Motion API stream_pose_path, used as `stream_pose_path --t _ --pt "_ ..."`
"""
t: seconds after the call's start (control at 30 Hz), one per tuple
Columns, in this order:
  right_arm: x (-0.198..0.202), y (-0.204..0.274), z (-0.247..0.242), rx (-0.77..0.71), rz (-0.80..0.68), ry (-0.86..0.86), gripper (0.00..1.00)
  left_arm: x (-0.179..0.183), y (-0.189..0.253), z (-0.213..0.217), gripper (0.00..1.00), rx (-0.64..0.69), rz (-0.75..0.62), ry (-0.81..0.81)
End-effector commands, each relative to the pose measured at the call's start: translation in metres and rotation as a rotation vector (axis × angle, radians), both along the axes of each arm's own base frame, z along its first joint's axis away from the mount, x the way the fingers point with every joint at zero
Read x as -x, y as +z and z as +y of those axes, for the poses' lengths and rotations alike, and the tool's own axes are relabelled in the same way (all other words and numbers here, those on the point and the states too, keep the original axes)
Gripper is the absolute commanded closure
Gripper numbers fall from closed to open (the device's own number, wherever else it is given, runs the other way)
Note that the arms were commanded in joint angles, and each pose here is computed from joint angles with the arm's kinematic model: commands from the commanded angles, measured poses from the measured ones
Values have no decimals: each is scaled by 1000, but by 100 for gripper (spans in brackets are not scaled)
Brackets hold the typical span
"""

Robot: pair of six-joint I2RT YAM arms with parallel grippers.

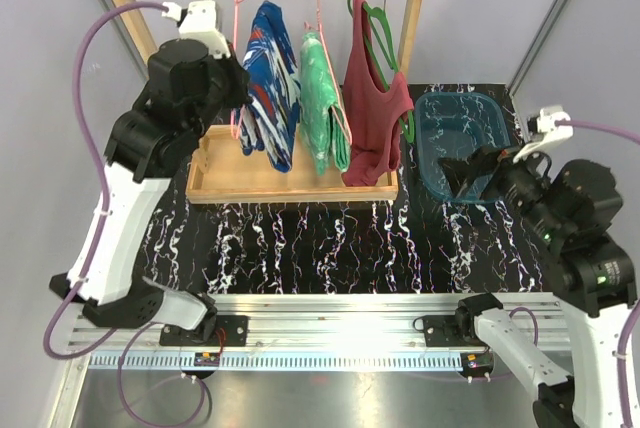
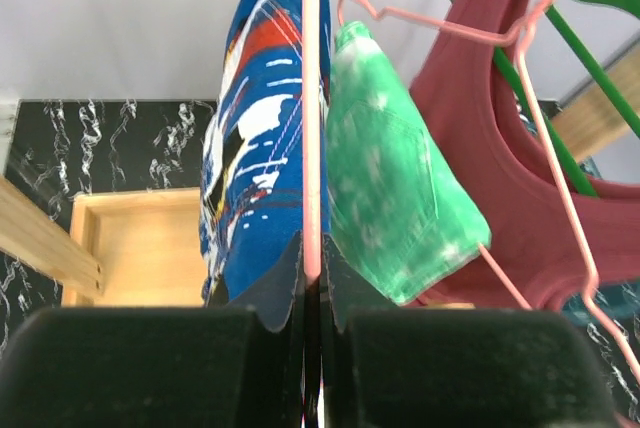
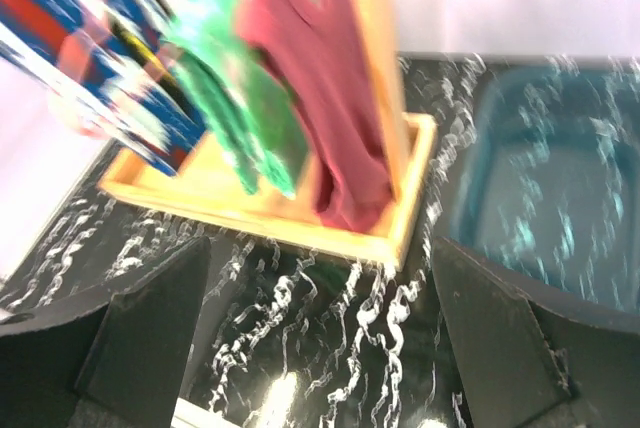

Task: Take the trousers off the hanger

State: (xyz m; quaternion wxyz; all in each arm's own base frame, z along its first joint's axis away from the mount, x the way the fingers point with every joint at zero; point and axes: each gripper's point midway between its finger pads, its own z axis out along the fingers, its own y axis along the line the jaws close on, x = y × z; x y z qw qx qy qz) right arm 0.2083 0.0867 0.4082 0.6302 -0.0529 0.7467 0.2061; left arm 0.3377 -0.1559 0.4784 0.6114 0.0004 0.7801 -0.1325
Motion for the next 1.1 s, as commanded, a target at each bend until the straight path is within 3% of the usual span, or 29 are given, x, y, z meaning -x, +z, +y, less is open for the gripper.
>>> stream_pose_path --t 0.0,0.27,0.33,0.37,0.53,0.67,0.83,1.07 --pt "7 62 25 46 -156 180 0 43 89 20 100 236 -267 -4" --pt "-24 89 80 88 -112 398 1 108 60 49 100 391 -183 -11" --pt "-17 98 103 88 -126 475 1 112 45 46 100 442 -163 -25" --pt "-31 89 113 114 -91 451 1 125 46 51 100 473 -176 -35" --pt "-23 85 177 263 -139 422 1 131 28 42 100 517 -128 -78" --pt "8 78 236 203 -189 457 1 131 21 45 100 518 -109 -57" --pt "14 24 293 134 -203 390 6 133 23 50 100 541 -114 -31" --pt "14 9 337 -3 -257 307 7 134 28 49 100 647 -137 -32"
